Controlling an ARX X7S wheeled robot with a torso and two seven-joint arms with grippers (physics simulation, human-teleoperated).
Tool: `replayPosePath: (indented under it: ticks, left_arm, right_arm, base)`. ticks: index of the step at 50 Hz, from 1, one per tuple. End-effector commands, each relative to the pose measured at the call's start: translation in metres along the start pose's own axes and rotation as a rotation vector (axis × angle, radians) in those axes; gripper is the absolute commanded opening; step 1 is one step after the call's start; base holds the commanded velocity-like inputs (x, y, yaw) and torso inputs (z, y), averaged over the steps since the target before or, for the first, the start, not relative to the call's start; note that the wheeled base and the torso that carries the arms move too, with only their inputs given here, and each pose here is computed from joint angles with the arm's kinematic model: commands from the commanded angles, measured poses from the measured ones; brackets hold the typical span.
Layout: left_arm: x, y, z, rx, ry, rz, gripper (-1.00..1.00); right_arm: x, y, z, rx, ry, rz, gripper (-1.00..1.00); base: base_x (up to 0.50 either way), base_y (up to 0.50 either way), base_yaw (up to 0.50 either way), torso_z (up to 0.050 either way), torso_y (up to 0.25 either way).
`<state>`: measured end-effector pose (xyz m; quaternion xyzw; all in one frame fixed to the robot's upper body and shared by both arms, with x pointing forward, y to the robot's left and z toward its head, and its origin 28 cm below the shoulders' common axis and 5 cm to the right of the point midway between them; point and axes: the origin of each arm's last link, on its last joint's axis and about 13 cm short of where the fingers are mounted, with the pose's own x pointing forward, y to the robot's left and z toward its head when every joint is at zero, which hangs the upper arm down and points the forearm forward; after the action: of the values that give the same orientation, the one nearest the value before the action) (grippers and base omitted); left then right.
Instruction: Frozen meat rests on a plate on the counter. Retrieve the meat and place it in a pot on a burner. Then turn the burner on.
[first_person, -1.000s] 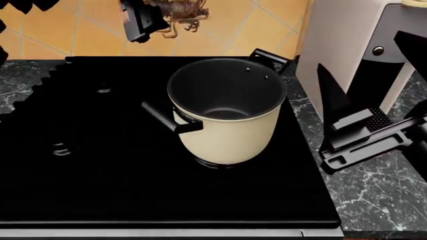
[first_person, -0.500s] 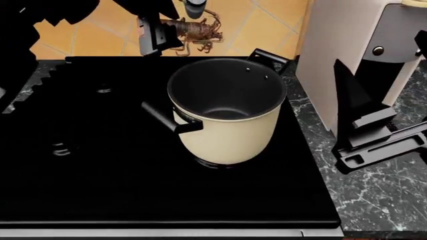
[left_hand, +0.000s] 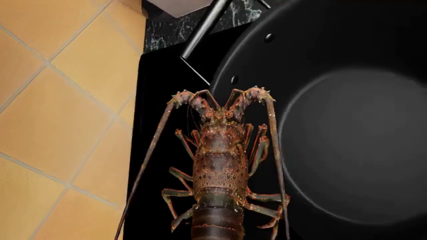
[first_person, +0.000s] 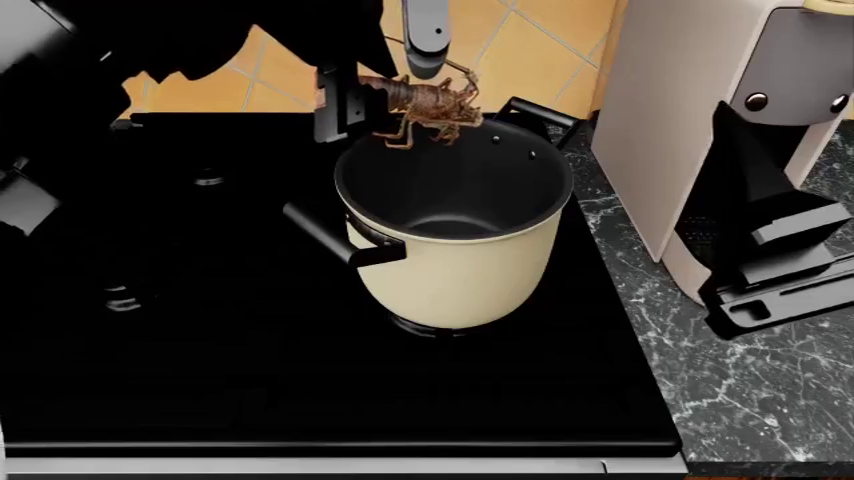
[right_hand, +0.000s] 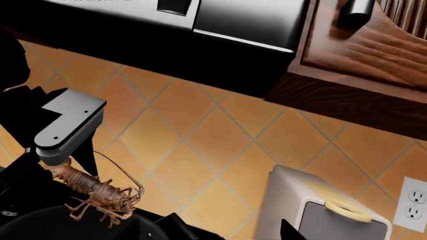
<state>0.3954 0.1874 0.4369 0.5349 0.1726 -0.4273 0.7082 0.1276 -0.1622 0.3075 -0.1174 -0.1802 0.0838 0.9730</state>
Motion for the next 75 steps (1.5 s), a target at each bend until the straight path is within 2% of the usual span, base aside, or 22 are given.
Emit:
replayPosePath:
  ticks: [1,18,37,52,75]
  left_arm:
    - [0.005,-0.002,0.009,0.009,-0.03,-0.025,-1.0]
    - [0.004,-0.001,0.016,0.052,0.0,-0.041,-1.0]
    - [0.017,-0.001,0.018,0.07,0.023,-0.074,-1.0]
    - [0.021,-0.005,0.025,0.096,-0.011,-0.103,-1.0]
    - [0.038,-0.007,0.028,0.112,-0.009,-0.138,-1.0]
  right_arm:
    - [-0.006,-0.002,0.0,-0.005,-0.005,-0.037,1.0]
    - [-0.012,-0.004,-0.007,0.009,-0.004,-0.065,1.0]
    - [-0.012,-0.007,-0.012,0.022,0.001,-0.077,1.0]
    - [-0.013,-0.006,-0.01,0.015,0.002,-0.085,1.0]
    - [-0.017,-0.006,-0.01,0.012,0.004,-0.102,1.0]
  base:
    - [0.0,0.0,0.0,0.0,0.0]
    - [0.0,0.0,0.0,0.0,0.0]
    - [0.0,0.0,0.0,0.0,0.0]
    - [0.0,0.0,0.0,0.0,0.0]
    - [0.0,0.0,0.0,0.0,0.0]
